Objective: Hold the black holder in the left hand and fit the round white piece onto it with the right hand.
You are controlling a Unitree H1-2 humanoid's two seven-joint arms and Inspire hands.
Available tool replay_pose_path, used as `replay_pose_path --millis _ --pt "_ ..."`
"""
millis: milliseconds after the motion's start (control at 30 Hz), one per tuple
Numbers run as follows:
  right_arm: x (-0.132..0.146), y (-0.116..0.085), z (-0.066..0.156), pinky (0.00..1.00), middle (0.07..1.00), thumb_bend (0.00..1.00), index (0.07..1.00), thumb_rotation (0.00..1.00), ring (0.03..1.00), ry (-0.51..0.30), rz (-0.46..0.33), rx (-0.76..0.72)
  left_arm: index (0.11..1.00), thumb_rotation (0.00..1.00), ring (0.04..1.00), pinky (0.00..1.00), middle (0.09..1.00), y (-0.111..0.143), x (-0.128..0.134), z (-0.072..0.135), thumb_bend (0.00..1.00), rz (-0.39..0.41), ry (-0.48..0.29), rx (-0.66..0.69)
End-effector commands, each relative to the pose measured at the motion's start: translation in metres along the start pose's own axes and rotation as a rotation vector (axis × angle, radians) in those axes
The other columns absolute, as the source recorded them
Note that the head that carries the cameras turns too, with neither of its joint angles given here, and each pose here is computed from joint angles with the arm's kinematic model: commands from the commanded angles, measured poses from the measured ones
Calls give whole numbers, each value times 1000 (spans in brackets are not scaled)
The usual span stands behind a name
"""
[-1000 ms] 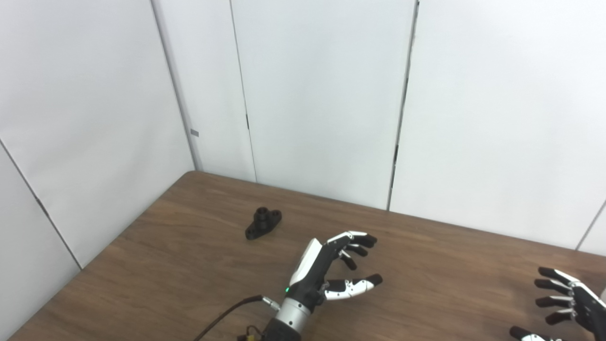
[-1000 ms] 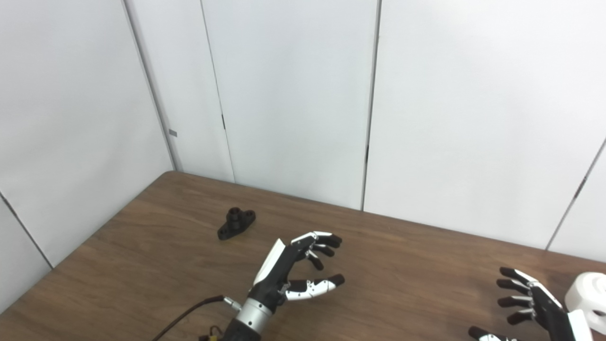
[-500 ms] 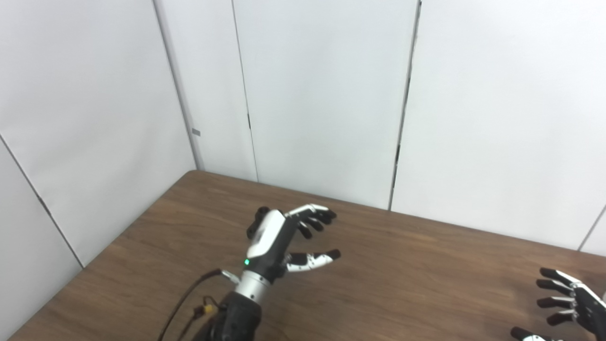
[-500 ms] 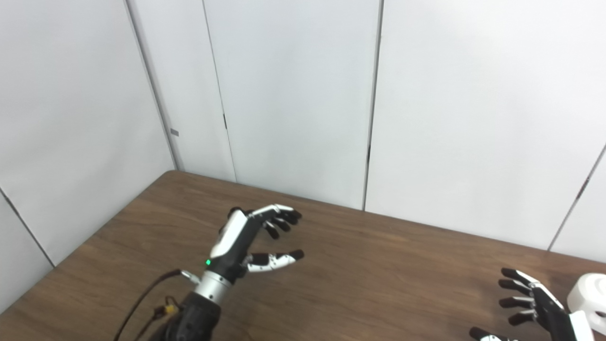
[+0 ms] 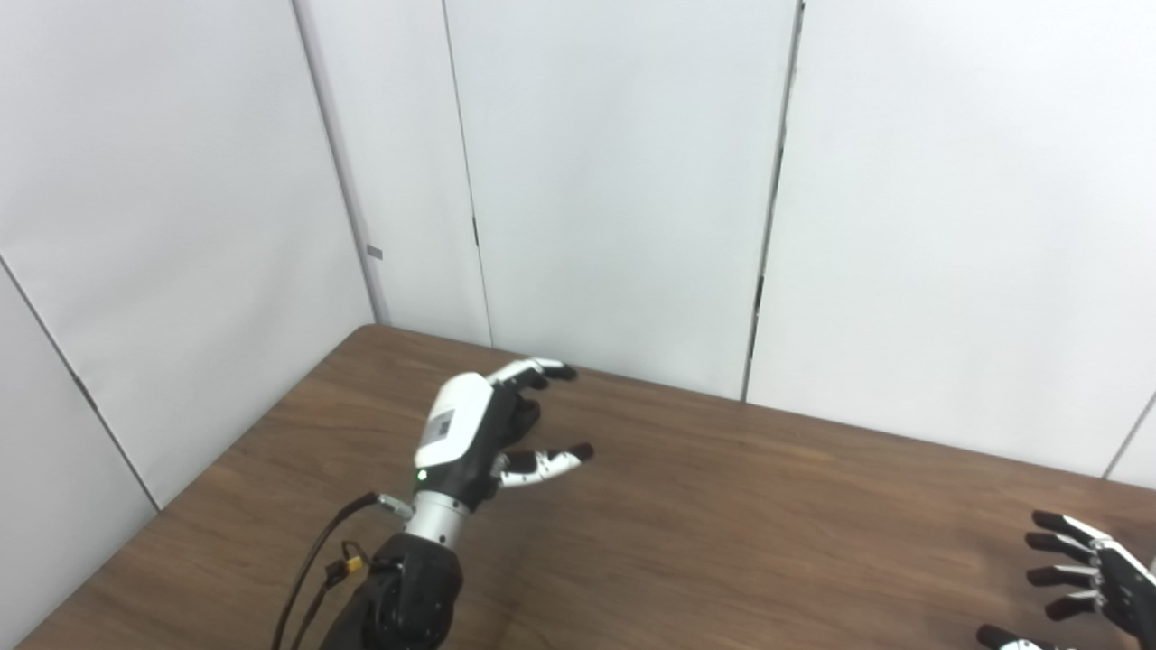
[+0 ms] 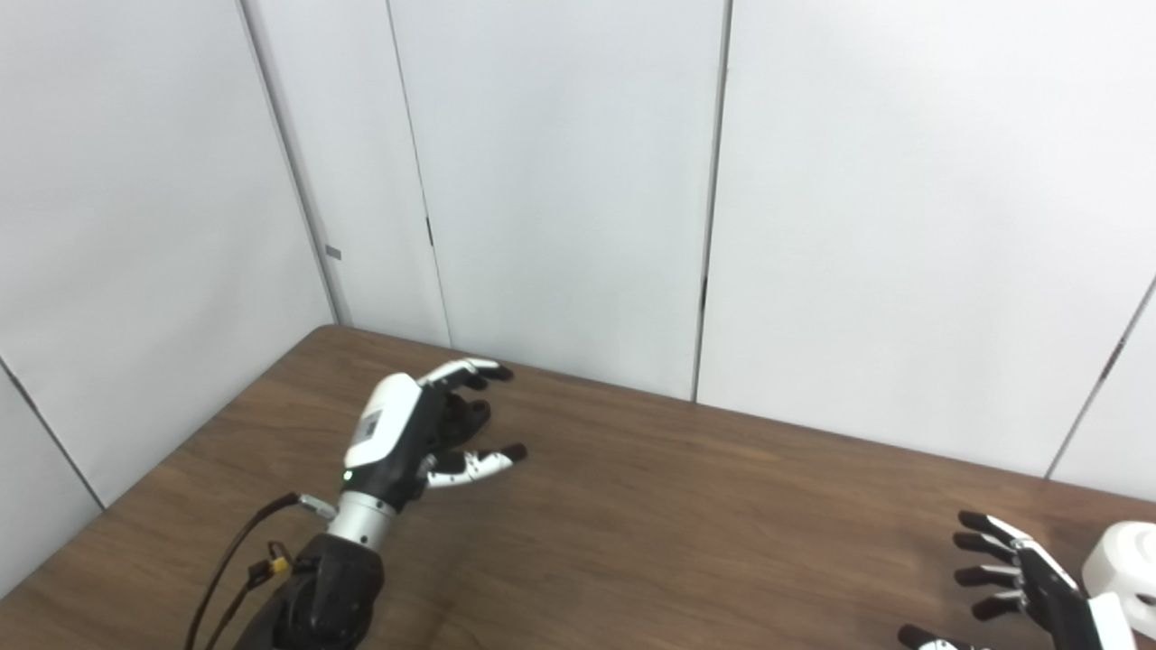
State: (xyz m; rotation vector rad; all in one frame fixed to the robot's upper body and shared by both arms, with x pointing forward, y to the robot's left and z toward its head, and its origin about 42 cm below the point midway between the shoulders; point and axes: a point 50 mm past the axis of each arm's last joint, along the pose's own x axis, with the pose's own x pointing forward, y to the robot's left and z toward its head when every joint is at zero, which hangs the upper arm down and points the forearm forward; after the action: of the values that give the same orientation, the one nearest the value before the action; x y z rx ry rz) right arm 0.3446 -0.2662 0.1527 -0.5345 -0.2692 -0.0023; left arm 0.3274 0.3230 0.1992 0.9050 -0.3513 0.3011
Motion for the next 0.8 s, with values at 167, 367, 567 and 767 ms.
replay_pose_path --millis 167,367,567,767 --pt "11 -14 13 459 738 667 781 149 621 -82 -35 0 741 178 754 630 784 26 20 -3 781 121 10 101" --pt "12 -14 13 463 733 670 777 167 620 -85 -36 2 745 217 810 676 836 31 24 -9 819 144 55 174" --pt "11 -14 15 449 734 667 781 129 615 -81 -34 6 772 368 897 752 896 31 27 -15 860 117 148 279" --pt "11 -14 14 456 733 652 786 141 613 -88 -28 -5 809 442 976 920 938 21 31 -20 930 85 239 291"
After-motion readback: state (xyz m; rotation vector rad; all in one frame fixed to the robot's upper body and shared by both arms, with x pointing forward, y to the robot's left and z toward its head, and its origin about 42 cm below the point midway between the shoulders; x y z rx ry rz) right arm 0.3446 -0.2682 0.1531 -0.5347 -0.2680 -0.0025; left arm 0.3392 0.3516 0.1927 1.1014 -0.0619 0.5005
